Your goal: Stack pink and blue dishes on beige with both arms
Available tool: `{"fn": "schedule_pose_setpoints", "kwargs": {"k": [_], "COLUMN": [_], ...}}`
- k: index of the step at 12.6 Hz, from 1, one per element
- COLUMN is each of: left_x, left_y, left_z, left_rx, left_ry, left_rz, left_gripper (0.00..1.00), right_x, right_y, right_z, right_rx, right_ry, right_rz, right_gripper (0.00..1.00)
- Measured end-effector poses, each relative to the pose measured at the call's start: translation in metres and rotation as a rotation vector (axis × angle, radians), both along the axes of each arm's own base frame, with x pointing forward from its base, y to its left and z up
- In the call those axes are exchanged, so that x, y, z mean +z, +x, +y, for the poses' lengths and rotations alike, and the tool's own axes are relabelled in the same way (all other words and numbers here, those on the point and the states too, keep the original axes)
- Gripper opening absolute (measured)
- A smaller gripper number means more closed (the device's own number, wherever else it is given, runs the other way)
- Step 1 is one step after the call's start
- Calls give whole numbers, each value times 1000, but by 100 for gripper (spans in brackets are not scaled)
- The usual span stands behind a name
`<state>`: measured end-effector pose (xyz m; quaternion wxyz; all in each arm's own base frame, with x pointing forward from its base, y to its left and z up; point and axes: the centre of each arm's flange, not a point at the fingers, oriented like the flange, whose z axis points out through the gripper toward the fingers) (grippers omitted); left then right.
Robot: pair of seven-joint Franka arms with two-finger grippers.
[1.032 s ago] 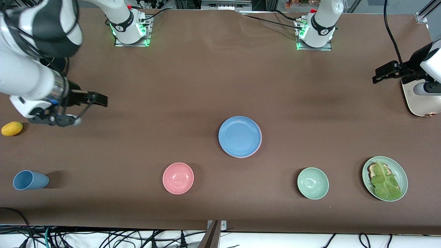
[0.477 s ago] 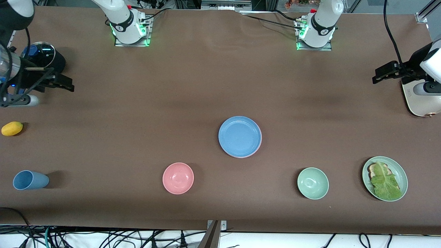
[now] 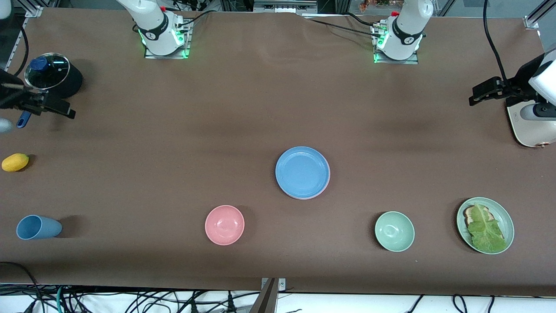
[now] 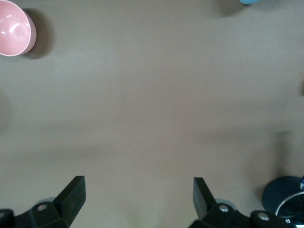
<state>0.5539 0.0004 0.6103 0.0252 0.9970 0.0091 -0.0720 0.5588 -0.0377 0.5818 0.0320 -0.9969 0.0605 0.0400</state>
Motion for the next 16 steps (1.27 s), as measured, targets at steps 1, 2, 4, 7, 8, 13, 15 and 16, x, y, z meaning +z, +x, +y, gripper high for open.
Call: {"fn": "schedule_pose_setpoints", "kwargs": {"k": [1, 2, 4, 7, 8, 13, 15, 16], "left_x": [0, 0, 1, 1, 1, 1, 1, 1], "left_y": [0, 0, 1, 1, 1, 3, 3, 3], "left_z": [0, 0, -2, -5, -4, -7, -7, -7], "left_rx": [0, 0, -3, -8, -7, -12, -12, -12], "left_ry": [0, 0, 0, 0, 0, 0, 0, 0], "left_rz": [0, -2, -9, -10, -10, -17, -18, -18], "left_gripper": [100, 100, 100, 100, 100, 100, 100, 100], "right_x": [3, 5, 7, 6, 5, 5, 5, 5], "right_y": [-9, -14, -15, -16, -16, -17, -17, -17], "right_z": [0, -1, 0, 1, 1, 1, 1, 1], "right_rx": [-2, -3, 2, 6, 4, 4, 4, 4], "right_ry": [2, 2, -13, -24, -24, -24, -24, -23], "right_rz": [-1, -5, -14, -2, 1, 6, 8, 9], "right_gripper": [100, 100, 100, 100, 100, 100, 100, 100]}}
